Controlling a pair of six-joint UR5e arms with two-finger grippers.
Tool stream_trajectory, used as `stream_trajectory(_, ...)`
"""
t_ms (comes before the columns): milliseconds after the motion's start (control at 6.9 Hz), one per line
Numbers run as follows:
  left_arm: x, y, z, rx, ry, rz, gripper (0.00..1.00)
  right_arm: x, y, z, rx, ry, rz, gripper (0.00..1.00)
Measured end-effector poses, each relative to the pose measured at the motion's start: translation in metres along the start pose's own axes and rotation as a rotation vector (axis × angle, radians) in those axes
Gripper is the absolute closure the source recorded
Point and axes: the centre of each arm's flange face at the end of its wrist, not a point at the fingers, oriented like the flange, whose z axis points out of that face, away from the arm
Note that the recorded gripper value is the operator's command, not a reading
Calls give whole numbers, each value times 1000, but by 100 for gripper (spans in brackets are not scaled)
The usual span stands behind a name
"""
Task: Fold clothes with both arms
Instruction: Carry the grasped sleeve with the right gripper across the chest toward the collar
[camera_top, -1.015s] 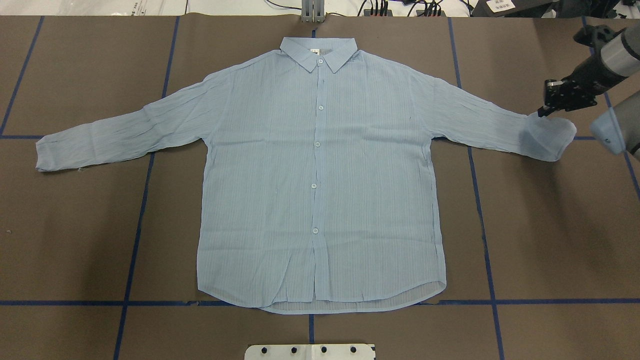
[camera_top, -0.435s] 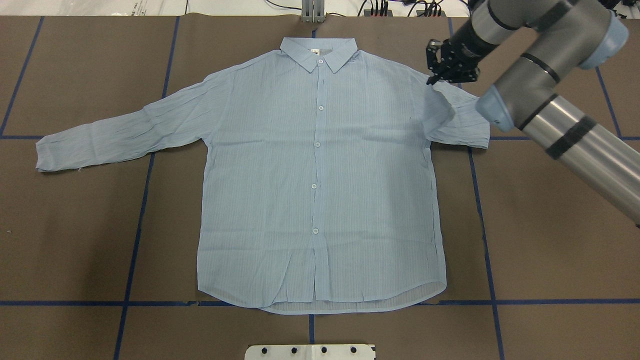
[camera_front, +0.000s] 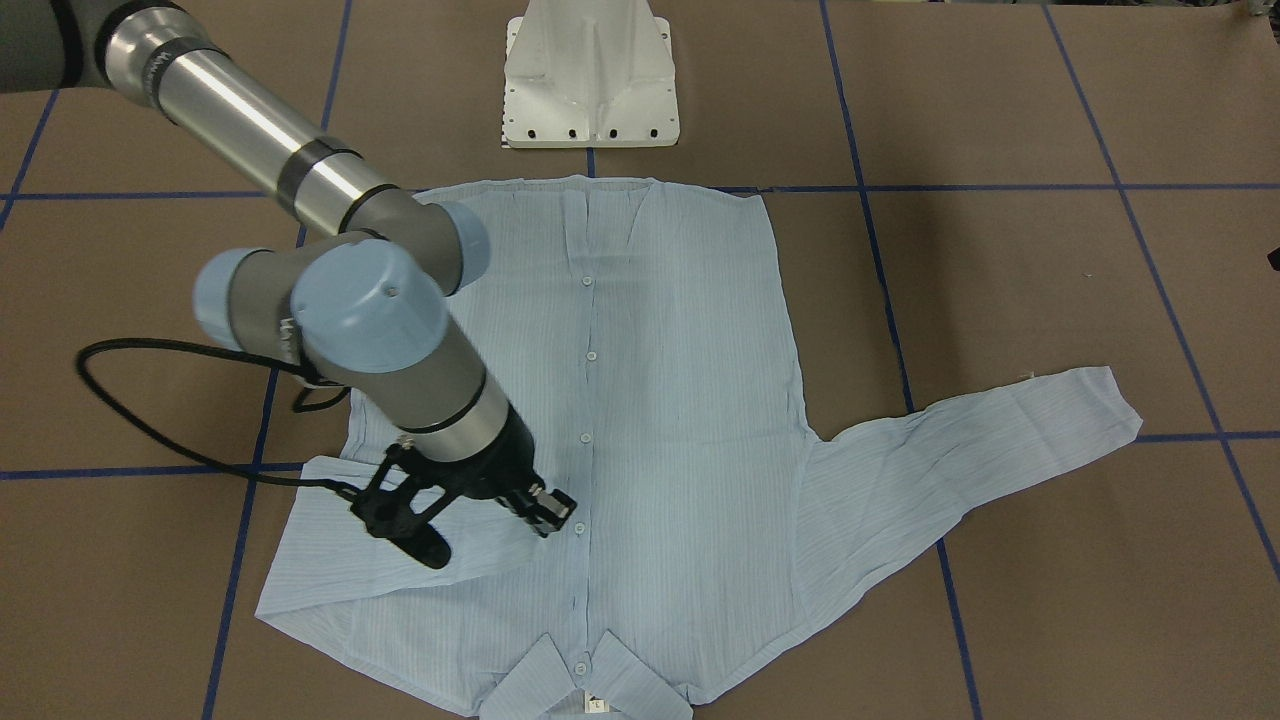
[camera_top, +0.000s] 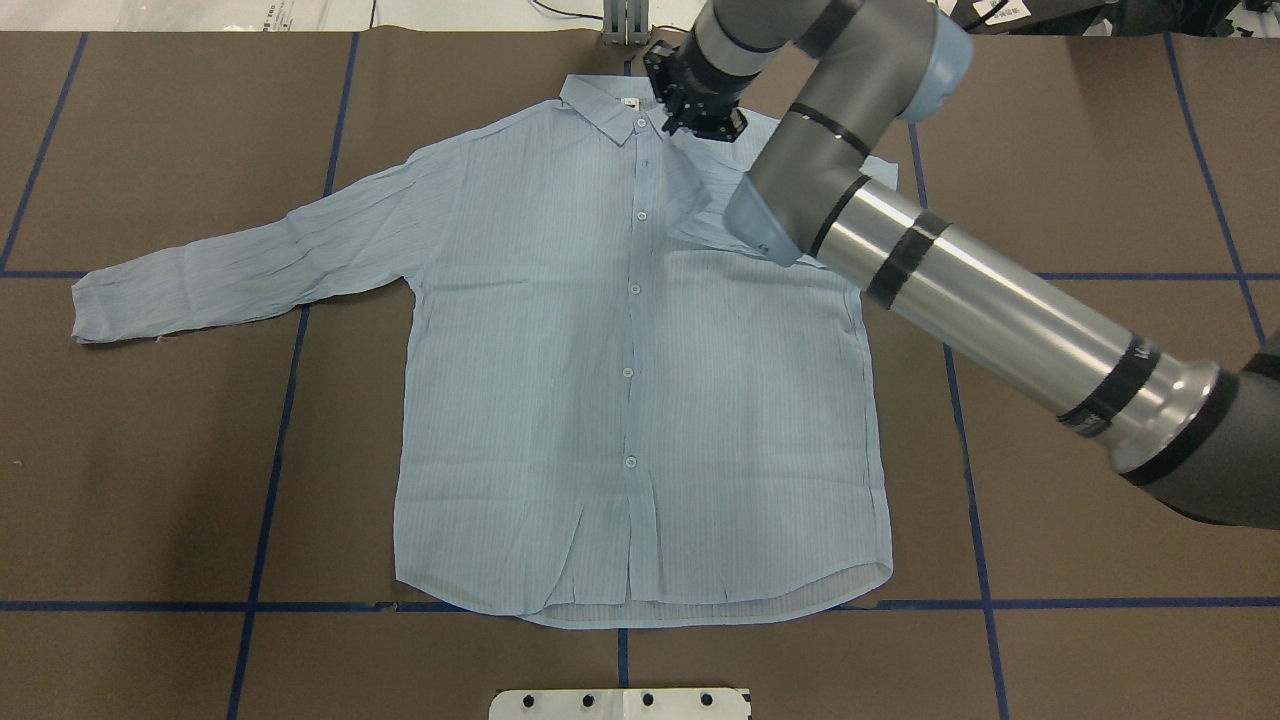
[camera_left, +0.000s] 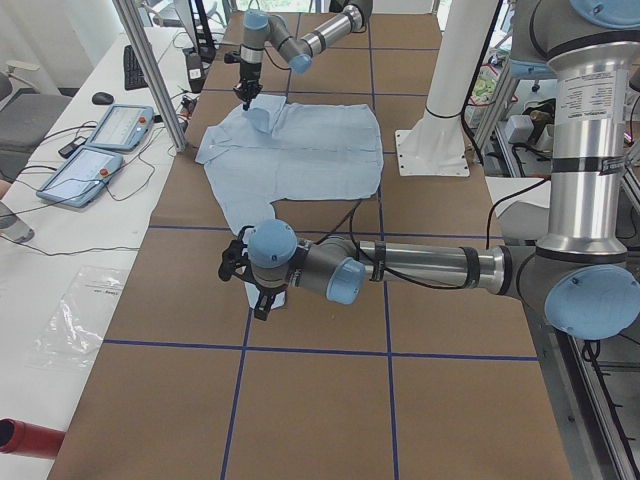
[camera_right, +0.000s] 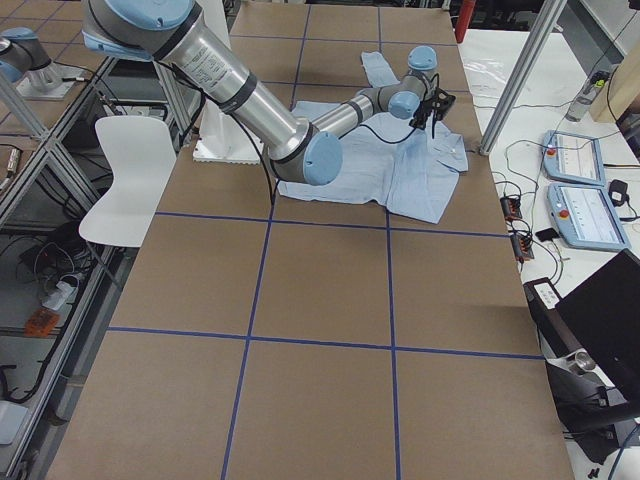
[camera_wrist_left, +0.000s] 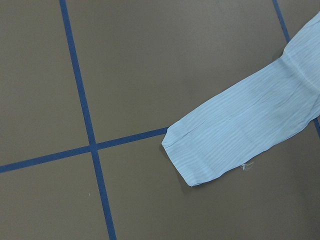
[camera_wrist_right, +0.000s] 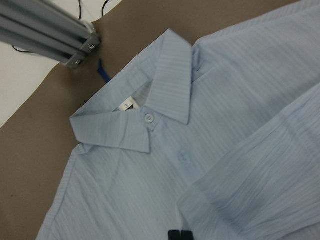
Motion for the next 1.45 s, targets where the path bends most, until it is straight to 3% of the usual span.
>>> stream_trajectory(145, 0, 0, 0, 0, 0, 1, 0, -21, 39, 21, 32, -40, 19, 100)
stream_trajectory(435, 1, 0, -1, 3, -1, 4, 0, -36, 80, 41, 52, -65, 30, 100)
stream_trajectory(580, 3, 0, -2, 5, -1, 6, 0, -36, 91, 46, 62, -68, 28, 20)
stream_trajectory(725, 4, 0, -3, 6, -1, 7, 0, -36, 102, 51, 65, -67, 25, 2)
stream_trajectory(1160, 8, 2, -4, 7, 0, 11, 0, -52, 156, 54, 81, -101, 33, 1)
stream_trajectory(1450, 7, 2, -1, 1, 2, 10, 0, -58, 162, 48, 77, -115, 36, 1)
